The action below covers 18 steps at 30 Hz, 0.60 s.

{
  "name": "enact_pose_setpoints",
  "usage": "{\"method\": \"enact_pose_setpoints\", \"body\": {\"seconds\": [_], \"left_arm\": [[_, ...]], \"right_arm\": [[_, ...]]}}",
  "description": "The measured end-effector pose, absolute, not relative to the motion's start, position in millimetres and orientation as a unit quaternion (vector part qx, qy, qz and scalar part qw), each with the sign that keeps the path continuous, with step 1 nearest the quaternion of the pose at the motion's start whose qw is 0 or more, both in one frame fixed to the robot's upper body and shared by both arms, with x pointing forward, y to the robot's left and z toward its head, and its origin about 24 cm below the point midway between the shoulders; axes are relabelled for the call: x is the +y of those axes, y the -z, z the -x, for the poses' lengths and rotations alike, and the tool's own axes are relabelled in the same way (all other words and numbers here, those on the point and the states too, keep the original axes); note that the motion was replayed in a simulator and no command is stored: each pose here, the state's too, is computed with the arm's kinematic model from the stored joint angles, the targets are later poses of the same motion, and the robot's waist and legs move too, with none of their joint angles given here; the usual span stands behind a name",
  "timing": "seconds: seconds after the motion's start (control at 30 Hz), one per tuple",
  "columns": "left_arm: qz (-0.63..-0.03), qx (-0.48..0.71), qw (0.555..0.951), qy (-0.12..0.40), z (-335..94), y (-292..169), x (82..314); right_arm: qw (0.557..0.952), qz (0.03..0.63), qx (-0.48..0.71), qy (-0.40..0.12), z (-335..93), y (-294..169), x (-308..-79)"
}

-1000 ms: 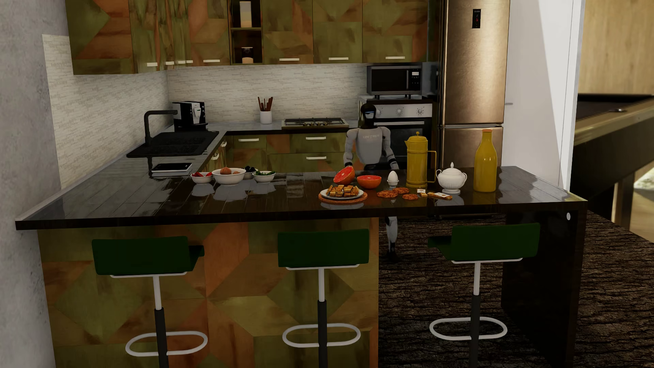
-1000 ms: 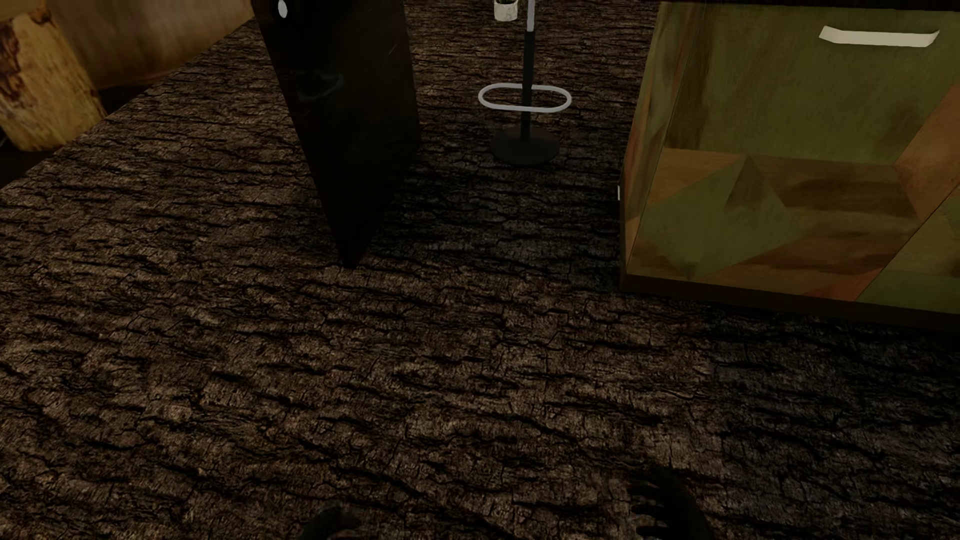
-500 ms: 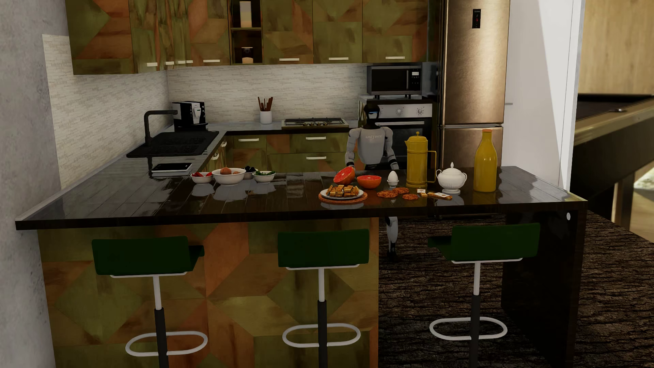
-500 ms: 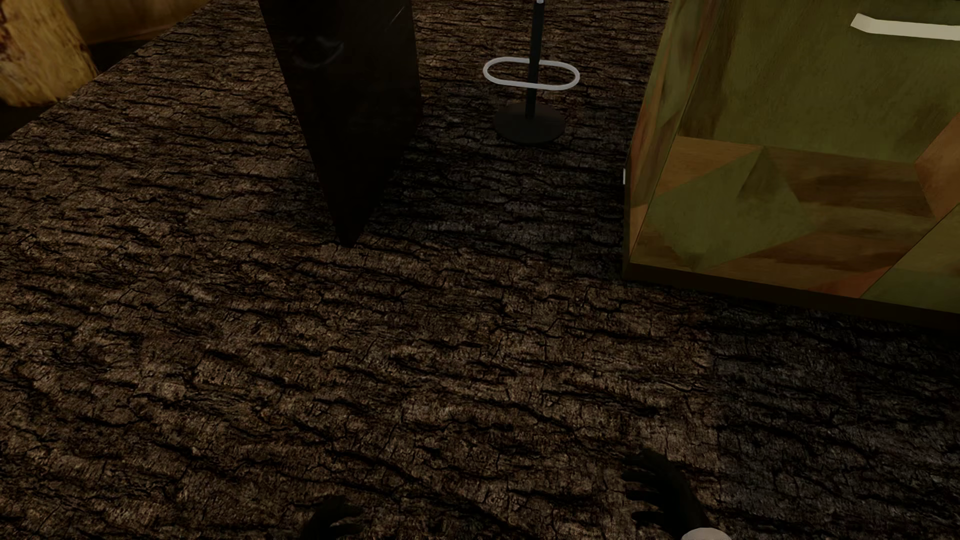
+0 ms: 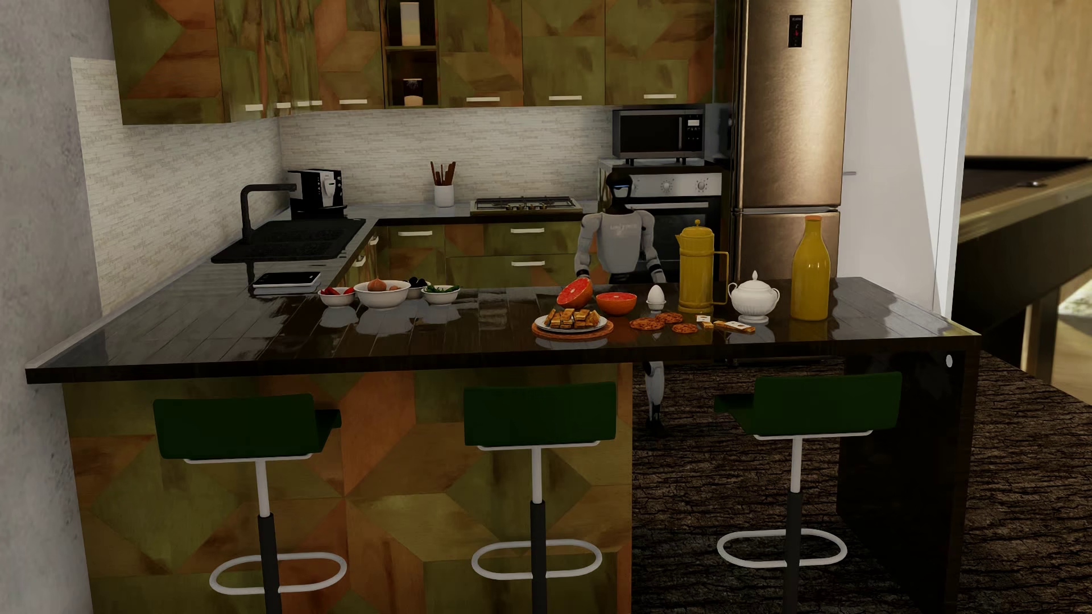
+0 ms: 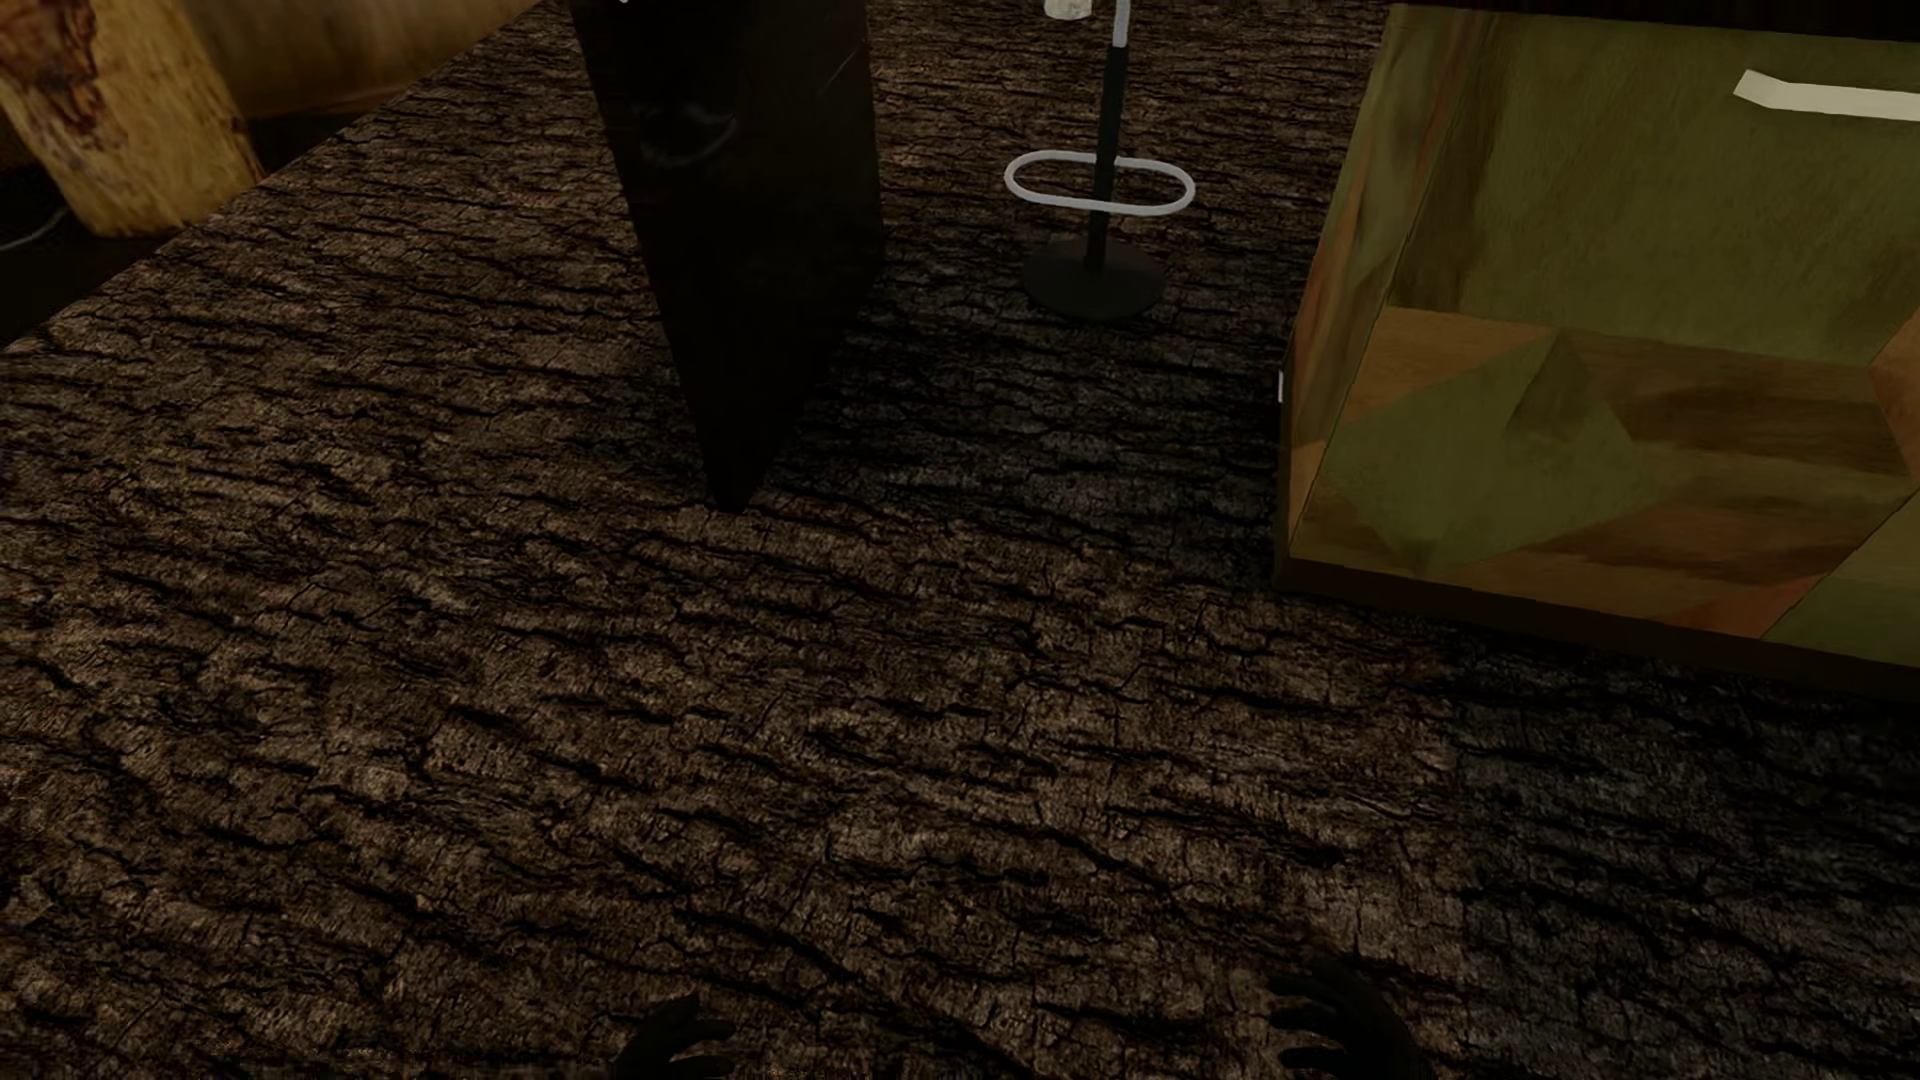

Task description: Turn left

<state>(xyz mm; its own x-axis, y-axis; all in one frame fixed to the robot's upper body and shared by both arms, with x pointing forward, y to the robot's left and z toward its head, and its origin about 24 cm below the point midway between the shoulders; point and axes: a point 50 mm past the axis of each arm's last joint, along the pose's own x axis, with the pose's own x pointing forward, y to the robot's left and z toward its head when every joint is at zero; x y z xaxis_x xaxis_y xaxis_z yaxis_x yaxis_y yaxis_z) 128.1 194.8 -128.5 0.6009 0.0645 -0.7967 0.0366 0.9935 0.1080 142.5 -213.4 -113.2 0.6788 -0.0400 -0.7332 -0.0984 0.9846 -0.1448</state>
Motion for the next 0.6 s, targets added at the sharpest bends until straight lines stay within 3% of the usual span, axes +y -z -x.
{"method": "enact_pose_setpoints", "body": {"seconds": [0.07, 0.17, 0.23, 0.37, 0.47, 0.6], "left_arm": [[-0.069, 0.459, 0.886, -0.026, -116, 130, 206], [-0.068, 0.48, 0.875, -0.003, -109, 135, 197], [-0.056, 0.483, 0.874, -0.008, -115, 134, 201], [-0.035, 0.461, 0.887, 0.0, -113, 134, 189], [-0.058, 0.434, 0.899, -0.007, -132, 126, 198], [-0.059, 0.452, 0.89, -0.024, -123, 130, 199]], "right_arm": [[0.919, 0.108, 0.38, -0.015, -158, 107, -216], [0.934, 0.103, 0.34, -0.028, -165, 103, -198], [0.935, 0.098, 0.339, -0.02, -165, 102, -204], [0.915, 0.083, 0.395, 0.0, -149, 113, -210], [0.915, 0.087, 0.395, 0.007, -153, 111, -210], [0.92, 0.086, 0.381, 0.007, -150, 112, -207]]}}
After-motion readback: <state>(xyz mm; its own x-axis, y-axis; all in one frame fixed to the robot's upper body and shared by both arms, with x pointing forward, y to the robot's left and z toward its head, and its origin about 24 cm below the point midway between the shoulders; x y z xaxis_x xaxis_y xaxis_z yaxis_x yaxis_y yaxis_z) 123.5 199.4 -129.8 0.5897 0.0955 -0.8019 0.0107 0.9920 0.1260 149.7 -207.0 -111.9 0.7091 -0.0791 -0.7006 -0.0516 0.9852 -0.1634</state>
